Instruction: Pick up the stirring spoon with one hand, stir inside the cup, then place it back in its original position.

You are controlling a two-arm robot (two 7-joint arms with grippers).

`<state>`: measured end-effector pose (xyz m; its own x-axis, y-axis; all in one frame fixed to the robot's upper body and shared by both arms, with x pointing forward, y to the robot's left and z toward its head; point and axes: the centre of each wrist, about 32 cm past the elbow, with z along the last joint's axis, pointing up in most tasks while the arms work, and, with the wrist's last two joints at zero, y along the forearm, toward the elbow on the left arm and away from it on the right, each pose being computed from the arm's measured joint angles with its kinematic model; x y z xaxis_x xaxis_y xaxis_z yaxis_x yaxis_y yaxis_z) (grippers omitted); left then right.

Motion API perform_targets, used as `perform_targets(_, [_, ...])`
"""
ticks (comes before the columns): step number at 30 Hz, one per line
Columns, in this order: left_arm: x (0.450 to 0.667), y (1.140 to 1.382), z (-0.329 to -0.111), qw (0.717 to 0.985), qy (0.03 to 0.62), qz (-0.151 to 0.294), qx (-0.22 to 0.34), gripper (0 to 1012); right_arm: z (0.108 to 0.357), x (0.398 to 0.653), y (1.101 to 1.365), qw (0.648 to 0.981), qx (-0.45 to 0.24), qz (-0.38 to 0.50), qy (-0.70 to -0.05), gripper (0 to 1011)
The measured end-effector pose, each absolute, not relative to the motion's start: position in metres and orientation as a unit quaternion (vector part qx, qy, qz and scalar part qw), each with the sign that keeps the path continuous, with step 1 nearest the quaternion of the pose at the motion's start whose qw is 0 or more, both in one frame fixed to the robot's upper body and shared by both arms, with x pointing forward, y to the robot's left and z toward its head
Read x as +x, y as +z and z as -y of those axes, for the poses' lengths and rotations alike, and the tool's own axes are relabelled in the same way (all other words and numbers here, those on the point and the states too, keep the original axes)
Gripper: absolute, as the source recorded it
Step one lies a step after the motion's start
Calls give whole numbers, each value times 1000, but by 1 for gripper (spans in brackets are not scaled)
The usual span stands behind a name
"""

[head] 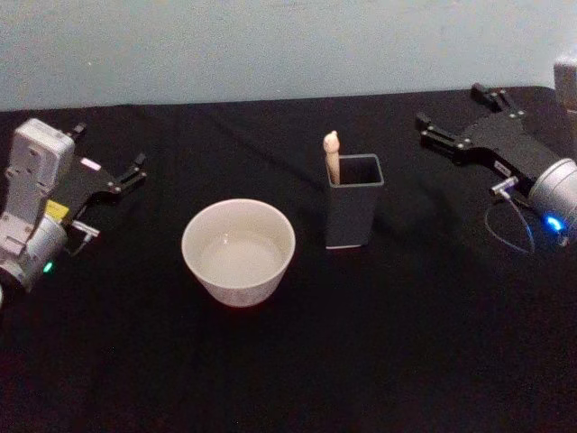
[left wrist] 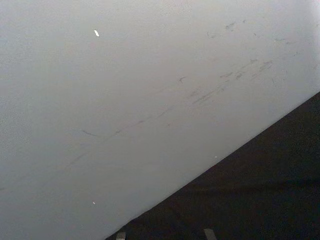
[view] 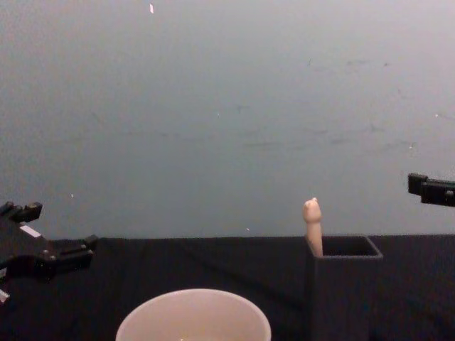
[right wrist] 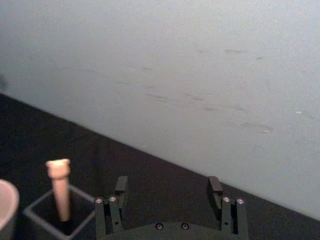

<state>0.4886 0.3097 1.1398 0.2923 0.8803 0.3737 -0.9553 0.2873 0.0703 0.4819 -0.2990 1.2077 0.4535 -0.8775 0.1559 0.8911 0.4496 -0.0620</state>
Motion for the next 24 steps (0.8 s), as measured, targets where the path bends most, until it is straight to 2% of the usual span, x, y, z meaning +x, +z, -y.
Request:
perform_targets(12, [489,1140,-310,791,580,132,141,1001,291,485,1227,899,-103,0,-426,1000])
perform_targets(24, [489,1140,-310,791,580,132,141,1001,276,497,1223,912,-133,-3,-388,1000])
